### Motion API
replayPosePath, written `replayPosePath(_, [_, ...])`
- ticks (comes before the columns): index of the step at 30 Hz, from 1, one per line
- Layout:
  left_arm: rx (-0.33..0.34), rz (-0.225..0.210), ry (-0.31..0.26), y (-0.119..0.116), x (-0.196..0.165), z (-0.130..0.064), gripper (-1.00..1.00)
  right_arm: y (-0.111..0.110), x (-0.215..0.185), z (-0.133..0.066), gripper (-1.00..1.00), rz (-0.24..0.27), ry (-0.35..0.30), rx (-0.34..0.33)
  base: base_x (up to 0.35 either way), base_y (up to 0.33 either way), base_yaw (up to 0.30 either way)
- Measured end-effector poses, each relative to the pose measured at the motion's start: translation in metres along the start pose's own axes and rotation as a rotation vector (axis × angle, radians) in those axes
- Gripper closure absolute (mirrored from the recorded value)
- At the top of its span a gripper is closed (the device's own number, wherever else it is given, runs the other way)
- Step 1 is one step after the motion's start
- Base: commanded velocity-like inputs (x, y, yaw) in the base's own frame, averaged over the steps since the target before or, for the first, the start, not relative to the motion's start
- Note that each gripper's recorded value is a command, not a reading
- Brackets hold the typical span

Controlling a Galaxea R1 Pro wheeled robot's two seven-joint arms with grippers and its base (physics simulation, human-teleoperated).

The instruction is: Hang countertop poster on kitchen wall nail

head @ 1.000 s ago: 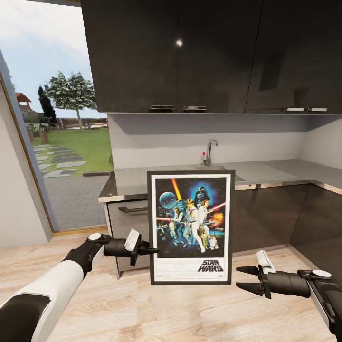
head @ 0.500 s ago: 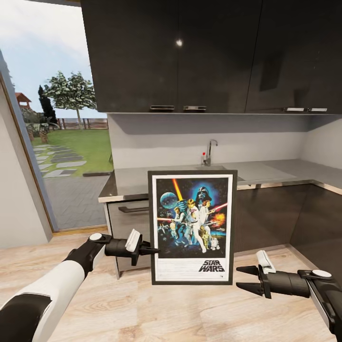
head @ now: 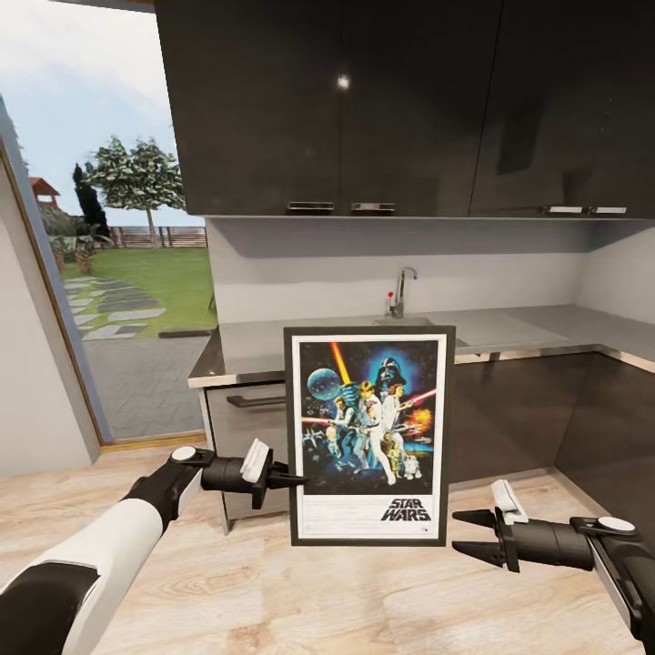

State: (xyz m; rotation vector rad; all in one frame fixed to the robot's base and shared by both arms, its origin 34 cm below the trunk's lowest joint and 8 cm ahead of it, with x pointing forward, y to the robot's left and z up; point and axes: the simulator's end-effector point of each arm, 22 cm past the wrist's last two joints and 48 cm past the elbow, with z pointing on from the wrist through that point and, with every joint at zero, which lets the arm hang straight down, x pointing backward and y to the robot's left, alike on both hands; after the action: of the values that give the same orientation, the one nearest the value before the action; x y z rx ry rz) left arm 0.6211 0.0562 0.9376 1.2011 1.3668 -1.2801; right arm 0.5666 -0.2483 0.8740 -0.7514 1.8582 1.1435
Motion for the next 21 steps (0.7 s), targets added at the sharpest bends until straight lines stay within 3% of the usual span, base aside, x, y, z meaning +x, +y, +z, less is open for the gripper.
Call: replayPosePath(21, [0.026, 0.002, -0.017, -0.005, -0.005, 0.017, 1.0, 0.0, 0.0, 0.0, -1.0, 0.0, 0.0, 0.0, 0.0, 0.0, 0.0])
